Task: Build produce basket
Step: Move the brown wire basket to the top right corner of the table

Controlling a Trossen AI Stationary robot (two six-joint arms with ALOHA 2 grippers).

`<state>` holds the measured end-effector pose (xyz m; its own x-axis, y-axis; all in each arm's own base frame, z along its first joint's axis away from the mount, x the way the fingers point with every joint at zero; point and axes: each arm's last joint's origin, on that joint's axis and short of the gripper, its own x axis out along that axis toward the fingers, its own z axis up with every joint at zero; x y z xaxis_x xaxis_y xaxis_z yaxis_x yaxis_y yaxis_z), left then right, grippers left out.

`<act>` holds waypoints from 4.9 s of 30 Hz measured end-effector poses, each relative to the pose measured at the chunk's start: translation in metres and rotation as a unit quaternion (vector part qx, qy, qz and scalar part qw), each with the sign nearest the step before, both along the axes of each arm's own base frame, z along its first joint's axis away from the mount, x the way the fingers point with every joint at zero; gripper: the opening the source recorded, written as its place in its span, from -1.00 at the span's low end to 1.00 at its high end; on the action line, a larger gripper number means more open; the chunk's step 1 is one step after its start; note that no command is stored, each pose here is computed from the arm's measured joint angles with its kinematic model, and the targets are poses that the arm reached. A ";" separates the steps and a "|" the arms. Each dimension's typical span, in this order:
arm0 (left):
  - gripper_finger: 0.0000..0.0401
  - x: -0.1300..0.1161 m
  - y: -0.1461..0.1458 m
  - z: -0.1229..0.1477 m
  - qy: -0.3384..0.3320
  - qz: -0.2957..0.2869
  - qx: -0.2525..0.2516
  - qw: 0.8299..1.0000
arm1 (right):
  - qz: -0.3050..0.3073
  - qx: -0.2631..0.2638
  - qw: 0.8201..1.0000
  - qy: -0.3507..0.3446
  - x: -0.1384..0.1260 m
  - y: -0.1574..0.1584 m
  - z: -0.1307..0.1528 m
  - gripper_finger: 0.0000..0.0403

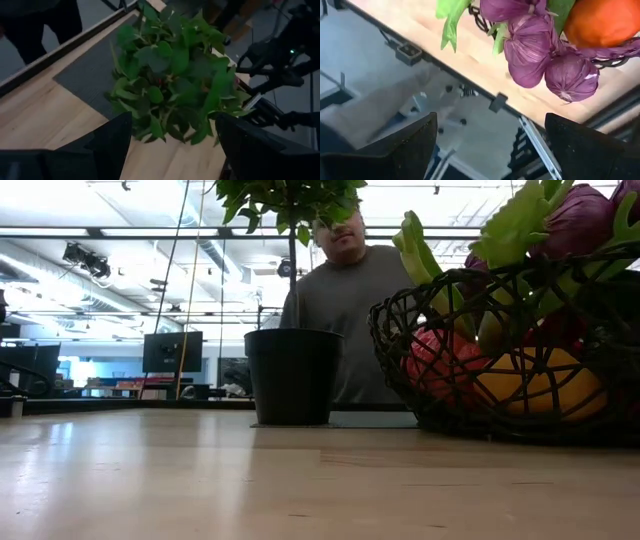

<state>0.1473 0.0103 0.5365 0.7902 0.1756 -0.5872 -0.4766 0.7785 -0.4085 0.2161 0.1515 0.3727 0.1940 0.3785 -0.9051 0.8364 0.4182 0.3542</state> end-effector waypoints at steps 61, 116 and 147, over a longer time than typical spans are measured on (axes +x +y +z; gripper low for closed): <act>0.45 0.085 -0.019 -0.036 0.076 0.102 -0.044 0.991 | 0.310 -0.258 0.914 -0.045 0.061 0.082 -0.142 0.08; 0.45 0.085 -0.024 -0.035 0.077 0.094 -0.026 0.992 | 0.364 -0.288 0.885 -0.023 0.076 0.043 -0.146 0.21; 0.45 0.090 -0.034 -0.030 0.034 0.081 -0.043 0.995 | 0.386 -0.103 0.917 0.005 -0.016 0.145 -0.143 -0.68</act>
